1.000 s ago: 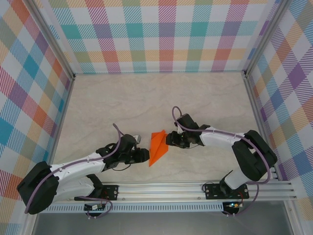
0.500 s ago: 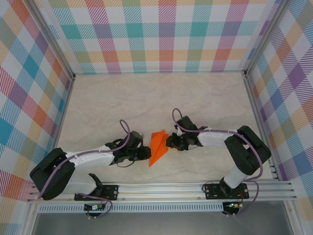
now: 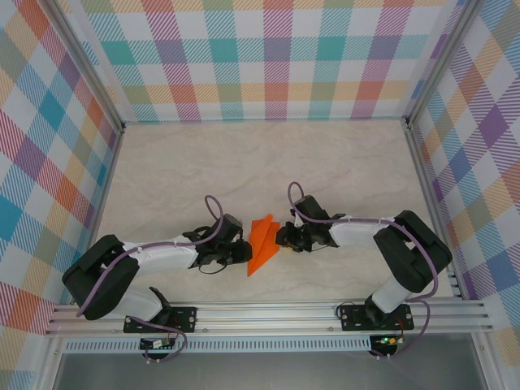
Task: Fold a paper plane with a square sheet of paper (pick it up from the middle)
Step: Turn over the paper at the center of the table.
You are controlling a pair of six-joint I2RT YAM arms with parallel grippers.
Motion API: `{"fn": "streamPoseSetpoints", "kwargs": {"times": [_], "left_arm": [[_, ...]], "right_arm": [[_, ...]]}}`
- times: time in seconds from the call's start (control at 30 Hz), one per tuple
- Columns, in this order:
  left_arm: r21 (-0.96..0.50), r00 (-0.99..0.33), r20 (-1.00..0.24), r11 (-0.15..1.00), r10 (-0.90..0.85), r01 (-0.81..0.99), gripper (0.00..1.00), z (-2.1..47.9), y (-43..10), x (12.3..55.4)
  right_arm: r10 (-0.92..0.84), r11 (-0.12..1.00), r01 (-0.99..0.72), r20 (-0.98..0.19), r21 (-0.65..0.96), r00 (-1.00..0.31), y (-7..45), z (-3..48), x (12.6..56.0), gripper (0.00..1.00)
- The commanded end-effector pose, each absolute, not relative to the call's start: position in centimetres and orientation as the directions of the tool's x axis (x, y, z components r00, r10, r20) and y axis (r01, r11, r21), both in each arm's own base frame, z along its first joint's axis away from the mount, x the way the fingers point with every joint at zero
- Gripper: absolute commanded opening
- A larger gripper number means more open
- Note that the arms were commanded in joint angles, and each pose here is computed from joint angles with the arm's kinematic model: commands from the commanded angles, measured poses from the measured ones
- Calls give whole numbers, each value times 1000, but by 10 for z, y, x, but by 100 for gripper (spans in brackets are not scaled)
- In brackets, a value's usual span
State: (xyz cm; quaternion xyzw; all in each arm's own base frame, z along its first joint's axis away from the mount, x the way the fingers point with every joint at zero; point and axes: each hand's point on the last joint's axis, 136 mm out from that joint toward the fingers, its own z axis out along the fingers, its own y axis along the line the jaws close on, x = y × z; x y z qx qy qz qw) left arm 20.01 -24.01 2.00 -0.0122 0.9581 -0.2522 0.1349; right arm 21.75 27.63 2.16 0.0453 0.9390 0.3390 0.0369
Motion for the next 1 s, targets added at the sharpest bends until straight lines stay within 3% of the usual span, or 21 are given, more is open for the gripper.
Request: {"fn": "streamPoseSetpoints", "kwargs": {"times": [0.0,0.47,0.97], "left_arm": [[-514,-959,-269,855,-89,65,27,25,-251,210],[-521,-963,-255,851,-88,60,25,22,-253,209],[-516,-962,-252,855,-101,46,24,21,-253,210]], "right_arm": [[90,747,52,-23,663,-996,284,27,210,26],[97,685,37,-41,728,-994,302,36,220,28],[78,663,9,-58,749,-995,316,33,223,40]]}}
